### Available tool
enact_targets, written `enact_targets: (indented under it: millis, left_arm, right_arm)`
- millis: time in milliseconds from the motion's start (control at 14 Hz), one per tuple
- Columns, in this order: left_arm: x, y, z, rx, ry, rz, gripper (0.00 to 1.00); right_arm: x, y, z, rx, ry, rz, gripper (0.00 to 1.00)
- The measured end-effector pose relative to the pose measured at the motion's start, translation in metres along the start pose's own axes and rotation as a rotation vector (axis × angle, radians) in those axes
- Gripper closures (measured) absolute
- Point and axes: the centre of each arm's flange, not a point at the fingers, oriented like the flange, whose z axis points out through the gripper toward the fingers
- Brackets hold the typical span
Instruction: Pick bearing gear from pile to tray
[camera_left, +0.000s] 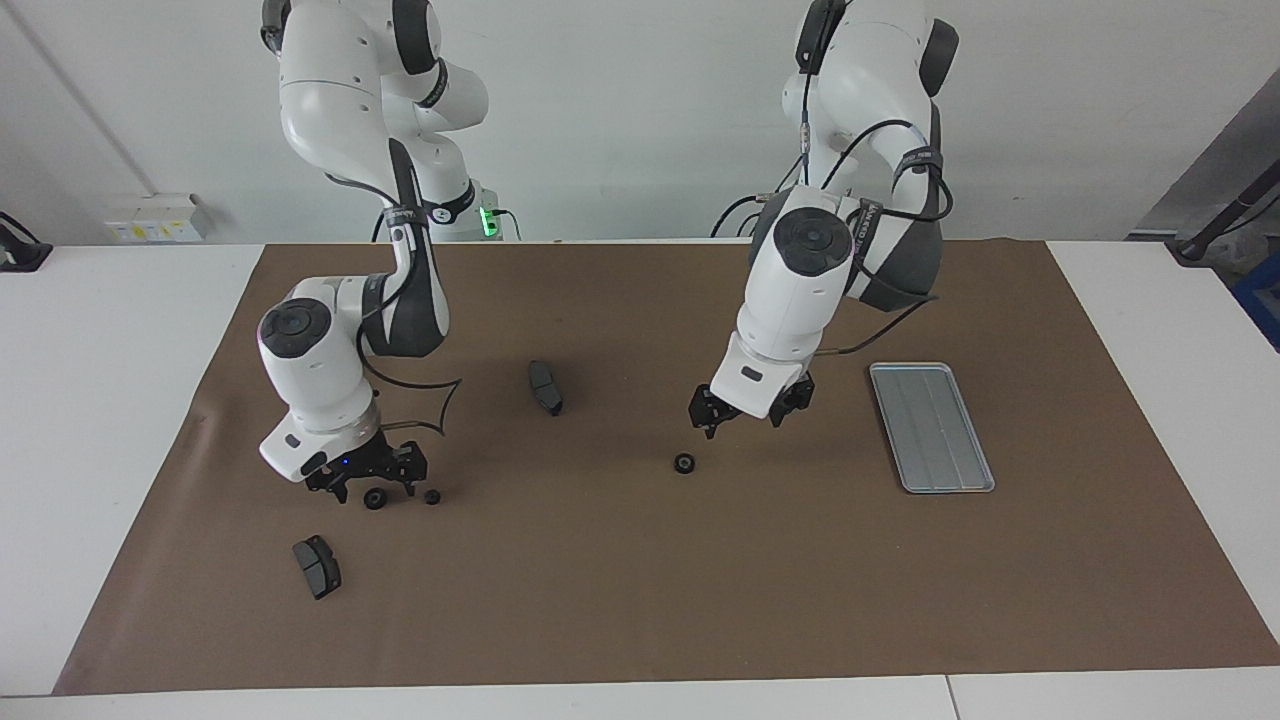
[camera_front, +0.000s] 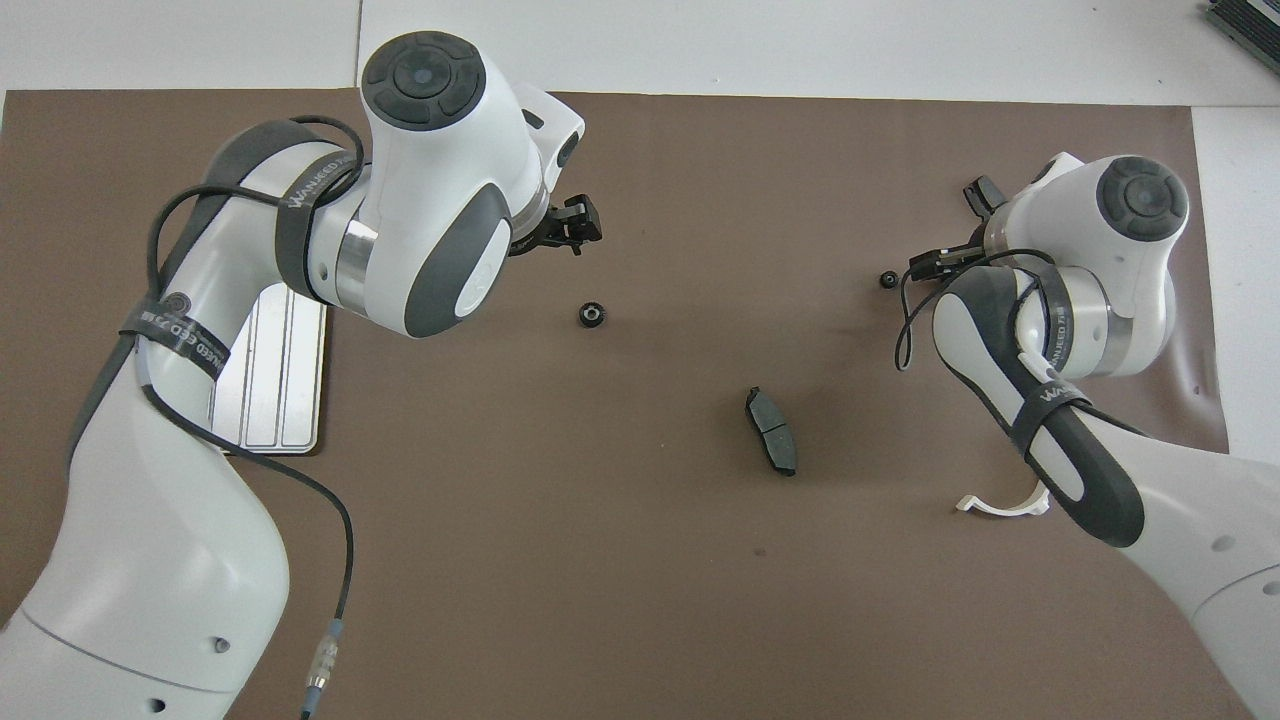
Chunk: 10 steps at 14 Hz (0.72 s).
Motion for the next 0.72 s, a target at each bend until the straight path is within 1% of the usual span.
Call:
enact_targets:
  millis: [143,358,573,716]
  left_arm:
    - [-0.002,0.011,0.015,-0.008,0.01,0.003,0.0]
    - [-0.003,0.019,0.041,-0.011,0.031,0.017,0.0]
    - [-0.007,0.019,0.07,-0.02,0.062,0.028,0.0]
    - [-0.014,0.018,0.091,-0.019,0.059,0.035,0.0]
  right_arm:
    - [-0.01,-0.003,0.012,0.004,-0.019,-0.014,0.0]
    - [-0.011,-0.004,0.013,0.005,-0.02,-0.025,0.0]
    - [-0.008,-0.002,0.012,0.002,0.017,-0.021,0.0]
    - [-0.008,-0.001,0.012,0.022,0.024,0.007,0.0]
